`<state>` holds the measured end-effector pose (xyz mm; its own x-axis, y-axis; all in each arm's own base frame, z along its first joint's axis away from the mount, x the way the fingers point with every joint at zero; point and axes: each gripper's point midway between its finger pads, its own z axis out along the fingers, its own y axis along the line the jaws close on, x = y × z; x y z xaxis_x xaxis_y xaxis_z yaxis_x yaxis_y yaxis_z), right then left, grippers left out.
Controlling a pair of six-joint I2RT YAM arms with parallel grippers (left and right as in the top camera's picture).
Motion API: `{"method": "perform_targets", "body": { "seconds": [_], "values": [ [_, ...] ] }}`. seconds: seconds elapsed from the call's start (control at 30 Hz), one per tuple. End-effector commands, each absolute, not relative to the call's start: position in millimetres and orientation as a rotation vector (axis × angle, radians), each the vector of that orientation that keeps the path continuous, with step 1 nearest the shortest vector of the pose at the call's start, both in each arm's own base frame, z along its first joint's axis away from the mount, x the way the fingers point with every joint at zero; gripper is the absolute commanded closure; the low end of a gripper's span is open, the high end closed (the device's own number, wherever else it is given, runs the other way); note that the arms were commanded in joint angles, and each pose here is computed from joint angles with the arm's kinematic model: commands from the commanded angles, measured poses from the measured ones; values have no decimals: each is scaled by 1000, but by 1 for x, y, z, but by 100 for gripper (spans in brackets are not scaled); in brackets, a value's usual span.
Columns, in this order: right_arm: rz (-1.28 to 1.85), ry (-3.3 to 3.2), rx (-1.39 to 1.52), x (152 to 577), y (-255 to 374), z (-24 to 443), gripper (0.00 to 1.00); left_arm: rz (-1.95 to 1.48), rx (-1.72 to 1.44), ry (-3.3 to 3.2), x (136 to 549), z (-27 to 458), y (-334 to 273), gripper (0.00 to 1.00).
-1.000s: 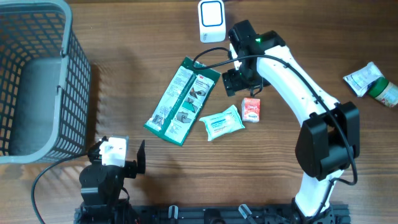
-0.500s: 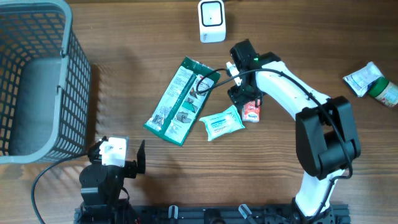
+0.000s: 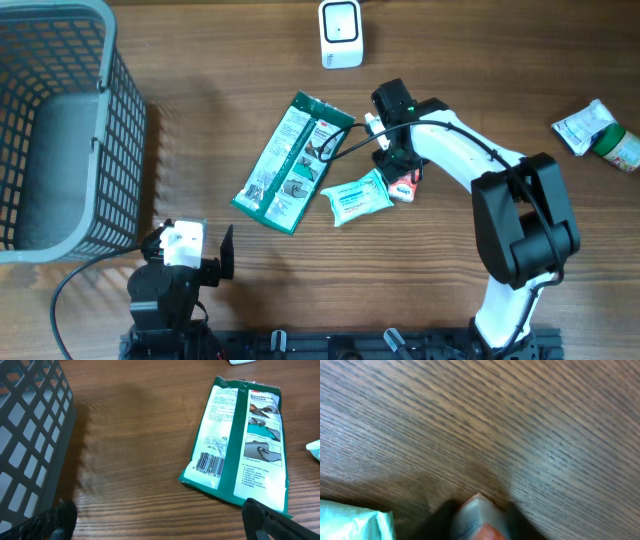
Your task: Scan the item barcode
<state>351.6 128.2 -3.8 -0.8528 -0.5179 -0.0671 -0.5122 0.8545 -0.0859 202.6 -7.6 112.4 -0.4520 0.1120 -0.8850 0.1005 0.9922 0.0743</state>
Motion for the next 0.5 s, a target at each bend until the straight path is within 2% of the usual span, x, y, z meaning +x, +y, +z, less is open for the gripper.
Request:
{"method": "perform_targets", "body": {
  "seconds": [0.0,0.1,0.2,0.23,0.27,0.37,0.47],
  "values": [
    [-84,3007,-807,338,125,-24,96,4,172,2034,203,113,-11,0],
    [64,3036,-604,349,145,-4,96,5,173,2034,203,113,-11,0],
    [100,3092,-150,362,151,27,96,5,173,2034,203,113,-11,0],
    [105,3101,82,366,152,41,96,4,172,2034,203,113,-11,0],
    [107,3100,456,363,152,56,96,4,172,2034,203,113,-11,0],
    [85,3014,1161,347,154,74,96,4,172,2034,203,113,-11,0],
    [-134,2700,1937,316,143,77,96,5,173,2034,203,113,-11,0]
  ]
}}
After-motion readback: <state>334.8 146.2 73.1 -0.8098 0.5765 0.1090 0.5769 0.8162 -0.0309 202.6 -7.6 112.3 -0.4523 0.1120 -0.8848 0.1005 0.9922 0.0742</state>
